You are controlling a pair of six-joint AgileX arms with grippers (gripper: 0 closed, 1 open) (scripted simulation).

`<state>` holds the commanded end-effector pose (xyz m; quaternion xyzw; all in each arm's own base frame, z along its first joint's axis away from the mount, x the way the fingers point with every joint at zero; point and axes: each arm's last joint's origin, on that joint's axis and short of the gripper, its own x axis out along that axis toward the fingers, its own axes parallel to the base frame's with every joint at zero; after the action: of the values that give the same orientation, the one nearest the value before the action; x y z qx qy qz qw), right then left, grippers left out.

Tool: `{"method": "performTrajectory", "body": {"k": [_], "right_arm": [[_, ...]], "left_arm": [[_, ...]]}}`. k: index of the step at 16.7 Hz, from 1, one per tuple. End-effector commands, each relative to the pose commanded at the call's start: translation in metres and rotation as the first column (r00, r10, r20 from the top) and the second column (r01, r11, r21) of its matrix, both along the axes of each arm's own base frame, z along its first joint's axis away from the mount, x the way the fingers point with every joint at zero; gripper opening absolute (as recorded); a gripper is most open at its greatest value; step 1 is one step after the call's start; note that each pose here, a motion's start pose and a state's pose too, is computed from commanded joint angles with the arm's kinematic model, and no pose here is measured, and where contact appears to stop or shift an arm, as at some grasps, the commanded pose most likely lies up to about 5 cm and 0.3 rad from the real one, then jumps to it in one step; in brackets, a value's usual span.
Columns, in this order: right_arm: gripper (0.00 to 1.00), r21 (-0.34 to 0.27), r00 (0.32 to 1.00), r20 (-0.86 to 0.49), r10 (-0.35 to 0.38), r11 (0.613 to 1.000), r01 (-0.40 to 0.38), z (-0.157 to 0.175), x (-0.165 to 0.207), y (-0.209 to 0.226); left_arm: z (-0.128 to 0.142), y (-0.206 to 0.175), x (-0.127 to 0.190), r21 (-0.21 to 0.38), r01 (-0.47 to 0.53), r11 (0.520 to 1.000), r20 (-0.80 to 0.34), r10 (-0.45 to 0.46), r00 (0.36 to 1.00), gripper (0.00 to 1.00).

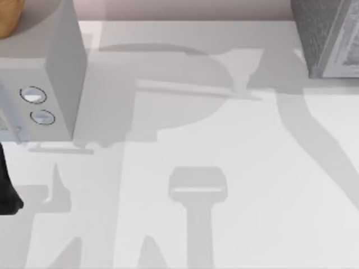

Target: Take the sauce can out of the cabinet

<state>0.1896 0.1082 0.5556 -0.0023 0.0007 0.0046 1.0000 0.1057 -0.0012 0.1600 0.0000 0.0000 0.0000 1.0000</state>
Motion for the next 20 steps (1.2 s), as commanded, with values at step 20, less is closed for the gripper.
{"method": "performTrajectory", "body": {"k": [20], "right_arm": [[0.00,-0.007,1.000,-0.024,-0.008,1.000,0.008,-0.091,-0.064,-0.059]], "left_arm": [[0.000,0.000,0.000,0.000,0.000,1.000,0.000,0.000,1.000,1.00]]}}
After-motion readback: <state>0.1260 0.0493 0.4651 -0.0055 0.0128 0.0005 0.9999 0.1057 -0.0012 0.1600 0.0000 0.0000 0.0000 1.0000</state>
